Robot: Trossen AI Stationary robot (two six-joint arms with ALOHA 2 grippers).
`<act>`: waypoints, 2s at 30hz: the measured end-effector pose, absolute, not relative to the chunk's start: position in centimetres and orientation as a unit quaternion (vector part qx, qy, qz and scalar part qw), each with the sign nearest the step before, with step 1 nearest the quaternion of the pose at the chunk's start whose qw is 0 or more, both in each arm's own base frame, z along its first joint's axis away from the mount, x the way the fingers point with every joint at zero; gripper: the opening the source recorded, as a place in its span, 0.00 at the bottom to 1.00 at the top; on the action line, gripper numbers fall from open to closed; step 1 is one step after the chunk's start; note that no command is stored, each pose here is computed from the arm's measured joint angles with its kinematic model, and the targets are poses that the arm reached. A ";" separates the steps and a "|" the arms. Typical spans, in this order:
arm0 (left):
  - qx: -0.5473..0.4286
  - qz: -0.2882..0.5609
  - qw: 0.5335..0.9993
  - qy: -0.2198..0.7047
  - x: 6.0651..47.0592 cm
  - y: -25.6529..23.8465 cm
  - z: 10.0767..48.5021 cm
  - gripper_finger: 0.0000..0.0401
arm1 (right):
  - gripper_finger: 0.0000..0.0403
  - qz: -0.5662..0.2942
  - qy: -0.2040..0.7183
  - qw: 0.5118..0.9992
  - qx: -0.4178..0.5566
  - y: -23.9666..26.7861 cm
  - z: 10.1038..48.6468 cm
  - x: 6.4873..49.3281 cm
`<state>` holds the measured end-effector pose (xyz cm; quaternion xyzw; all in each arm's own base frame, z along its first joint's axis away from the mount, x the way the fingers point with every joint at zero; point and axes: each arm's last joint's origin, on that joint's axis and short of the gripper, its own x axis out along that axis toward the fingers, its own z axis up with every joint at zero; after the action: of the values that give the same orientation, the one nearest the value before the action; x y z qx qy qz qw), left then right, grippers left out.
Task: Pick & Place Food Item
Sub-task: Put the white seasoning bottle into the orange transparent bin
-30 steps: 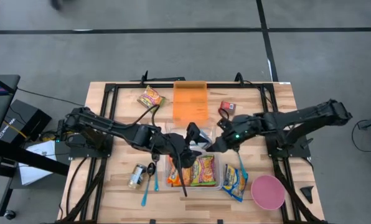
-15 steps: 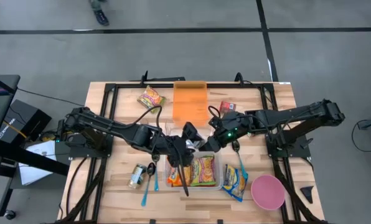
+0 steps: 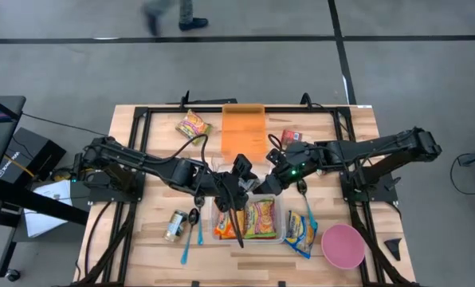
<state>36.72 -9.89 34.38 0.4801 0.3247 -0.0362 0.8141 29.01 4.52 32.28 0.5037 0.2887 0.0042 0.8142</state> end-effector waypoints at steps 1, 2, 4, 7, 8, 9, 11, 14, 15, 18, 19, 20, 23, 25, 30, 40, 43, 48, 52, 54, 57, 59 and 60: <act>0.479 -0.037 0.815 0.323 36.7 -9.9 34.4 0.53 | 0.49 0.004 0.289 0.814 0.503 4.5 32.3 29.0; 0.477 -0.037 0.817 0.322 36.7 -10.0 34.4 0.51 | 0.49 0.004 0.289 0.815 0.502 4.5 32.3 29.0; 0.474 -0.035 0.819 0.321 36.7 -10.0 34.4 0.50 | 0.49 0.006 0.290 0.816 0.500 4.6 32.3 29.0; 0.473 -0.034 0.820 0.321 36.7 -10.0 34.4 0.50 | 0.49 0.006 0.289 0.817 0.499 4.6 32.3 29.0; 0.470 -0.033 0.821 0.322 36.7 -10.0 34.4 0.50 | 0.49 0.007 0.290 0.818 0.497 4.6 32.3 29.0; 0.467 -0.032 0.823 0.322 36.7 -10.0 34.4 0.50 | 0.49 0.007 0.289 0.819 0.496 4.6 32.3 29.0; 0.459 -0.027 0.827 0.323 36.7 -10.0 34.4 0.50 | 0.49 0.011 0.290 0.819 0.494 4.8 32.3 29.0; 0.447 -0.016 0.833 0.324 36.7 -10.0 34.4 0.49 | 0.55 0.013 0.288 0.821 0.493 5.0 32.3 29.0; 0.443 -0.013 0.835 0.326 36.7 -10.0 34.4 0.49 | 0.58 0.015 0.287 0.822 0.491 5.1 32.4 29.0; 0.419 -0.002 0.845 0.332 36.6 -9.9 34.4 0.49 | 0.67 0.016 0.283 0.826 0.487 5.5 32.4 28.9; 0.408 0.001 0.850 0.333 36.5 -9.8 34.5 0.49 | 0.68 0.017 0.280 0.827 0.486 5.6 32.5 28.9; 0.397 0.005 0.855 0.333 36.4 -9.7 34.5 0.49 | 0.69 0.018 0.278 0.829 0.486 5.7 32.5 28.9; 0.370 0.018 0.865 0.339 36.0 -9.4 34.8 0.49 | 0.70 0.022 0.277 0.830 0.484 6.0 32.8 28.6; 0.348 0.030 0.873 0.339 35.7 -9.0 35.2 0.49 | 0.70 0.023 0.272 0.832 0.483 6.2 33.1 28.4; 0.271 0.075 0.903 0.326 34.7 -7.8 35.7 0.49 | 0.70 0.033 0.252 0.843 0.474 6.7 34.3 27.1; -0.095 0.087 0.992 -0.017 30.7 -4.3 38.1 0.49 | 0.71 -0.008 0.156 0.919 0.363 7.5 37.0 23.8; -0.185 0.068 0.972 -0.125 29.8 -3.8 37.3 0.49 | 0.71 -0.034 0.131 0.940 0.312 7.6 37.4 23.2; -0.259 0.043 0.947 -0.185 29.8 -3.8 34.9 0.49 | 0.71 -0.040 0.112 0.960 0.252 7.6 37.7 23.3; -0.258 0.011 0.951 -0.169 30.9 -4.8 33.3 0.49 | 0.71 -0.036 0.084 0.970 0.226 7.7 38.2 23.5; -0.255 -0.013 0.951 -0.174 31.2 -5.3 33.0 0.49 | 0.71 -0.036 0.068 0.973 0.219 7.6 38.5 23.5; -0.242 -0.024 0.956 -0.163 31.8 -5.9 32.3 0.49 | 0.71 -0.031 0.051 0.976 0.210 7.6 38.8 23.6; -0.216 -0.023 0.965 -0.146 32.2 -6.5 31.5 0.49 | 0.71 -0.029 0.044 0.976 0.210 7.6 39.0 23.6; -0.206 -0.024 0.968 -0.141 32.3 -6.8 31.2 0.49 | 0.71 -0.029 0.043 0.976 0.210 7.6 39.0 23.6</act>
<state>32.30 -6.75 31.25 -0.2060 -0.1407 -0.0236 0.9681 23.61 7.65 39.02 0.2104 0.0430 -0.0287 0.9762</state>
